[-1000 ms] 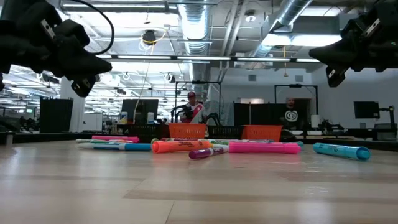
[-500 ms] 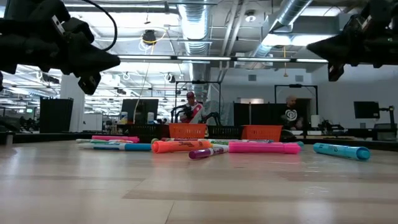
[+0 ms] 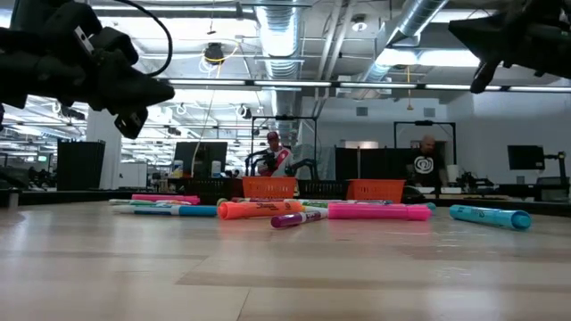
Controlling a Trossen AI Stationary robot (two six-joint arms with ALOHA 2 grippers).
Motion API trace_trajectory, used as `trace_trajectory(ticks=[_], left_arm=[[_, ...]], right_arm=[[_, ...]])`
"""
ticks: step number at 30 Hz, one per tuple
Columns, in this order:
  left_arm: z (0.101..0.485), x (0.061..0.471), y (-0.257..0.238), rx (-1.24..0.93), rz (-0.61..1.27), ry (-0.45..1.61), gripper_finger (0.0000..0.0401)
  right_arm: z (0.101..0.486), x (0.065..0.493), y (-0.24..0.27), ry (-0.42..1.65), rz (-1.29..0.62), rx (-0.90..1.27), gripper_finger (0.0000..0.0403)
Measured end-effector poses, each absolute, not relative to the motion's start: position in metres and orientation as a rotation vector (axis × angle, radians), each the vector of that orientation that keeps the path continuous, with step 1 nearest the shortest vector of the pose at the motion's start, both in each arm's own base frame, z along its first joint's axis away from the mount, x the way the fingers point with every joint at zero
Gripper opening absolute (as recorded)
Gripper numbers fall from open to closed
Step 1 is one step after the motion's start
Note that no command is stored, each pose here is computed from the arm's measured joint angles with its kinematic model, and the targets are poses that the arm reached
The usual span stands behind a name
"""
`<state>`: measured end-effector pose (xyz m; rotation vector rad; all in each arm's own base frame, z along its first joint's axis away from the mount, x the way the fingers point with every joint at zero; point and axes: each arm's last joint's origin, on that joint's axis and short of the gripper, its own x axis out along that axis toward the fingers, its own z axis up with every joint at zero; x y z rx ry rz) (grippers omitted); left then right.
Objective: Pick & Place Markers
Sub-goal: Put the right big pink highlighter pen into the left black basket
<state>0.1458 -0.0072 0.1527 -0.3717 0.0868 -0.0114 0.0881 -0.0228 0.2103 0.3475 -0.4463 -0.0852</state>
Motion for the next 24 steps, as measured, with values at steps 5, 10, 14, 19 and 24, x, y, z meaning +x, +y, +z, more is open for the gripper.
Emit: trace_trajectory(ticks=[5, 10, 14, 19, 24], left_arm=[[0.152, 0.146, -0.010, -0.424, -0.096, 0.110, 0.0017], [0.156, 0.147, -0.010, -0.404, -0.112, 0.077, 0.0017], [0.160, 0.148, -0.011, -0.396, -0.140, 0.068, 0.0017], [0.156, 0.149, -0.022, -0.401, -0.249, 0.121, 0.0017], [0.152, 0.149, -0.029, -0.354, -0.226, 0.142, 0.0017]], right_arm=[[0.217, 0.101, -0.019, -0.333, 0.009, 0.360, 0.0000], [0.232, 0.125, -0.014, -0.181, 0.054, 0.291, 0.0000], [0.238, 0.150, -0.013, 0.011, 0.023, 0.229, 0.0000], [0.238, 0.175, -0.016, 0.179, -0.020, 0.220, 0.0000], [0.240, 0.190, -0.017, 0.227, -0.021, 0.177, 0.0000]])
